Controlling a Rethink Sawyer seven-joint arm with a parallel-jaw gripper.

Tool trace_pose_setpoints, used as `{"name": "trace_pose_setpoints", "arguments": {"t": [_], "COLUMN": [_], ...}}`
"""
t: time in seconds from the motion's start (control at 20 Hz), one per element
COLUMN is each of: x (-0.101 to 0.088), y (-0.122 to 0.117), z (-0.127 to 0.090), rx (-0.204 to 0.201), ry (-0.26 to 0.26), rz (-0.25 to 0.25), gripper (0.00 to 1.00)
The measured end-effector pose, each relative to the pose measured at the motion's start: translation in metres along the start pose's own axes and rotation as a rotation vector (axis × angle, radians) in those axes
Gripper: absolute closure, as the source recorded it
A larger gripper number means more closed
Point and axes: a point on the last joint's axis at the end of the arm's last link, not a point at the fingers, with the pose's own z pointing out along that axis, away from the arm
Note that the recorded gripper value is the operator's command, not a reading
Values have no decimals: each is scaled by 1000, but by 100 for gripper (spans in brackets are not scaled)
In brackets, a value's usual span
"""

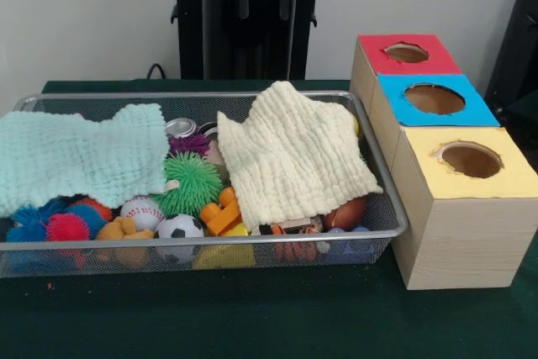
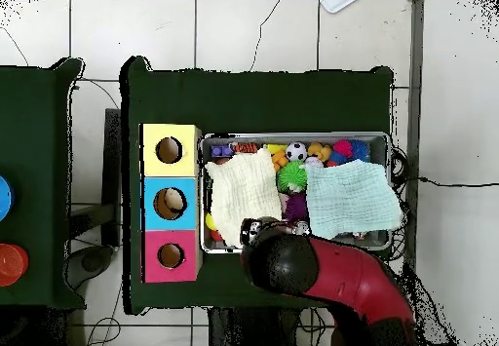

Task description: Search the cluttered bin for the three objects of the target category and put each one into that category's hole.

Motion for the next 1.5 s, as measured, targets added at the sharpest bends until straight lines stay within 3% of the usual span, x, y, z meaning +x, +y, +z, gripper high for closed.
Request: {"name": "trace_pose_setpoints", "arguments": {"t": [0.4,0.65,0.95,1.25,1.5], "x": [-40,-57,-71,-78,-74], "y": [-25,-19,11,61,100], "z": [24,49,79,106,149], "rx": [-41,-60,-61,-71,-76], "ry": [-40,-86,-148,-182,-198], "rz": [-63,-120,-215,-314,-385], "gripper": [0,0,0,0,0]}}
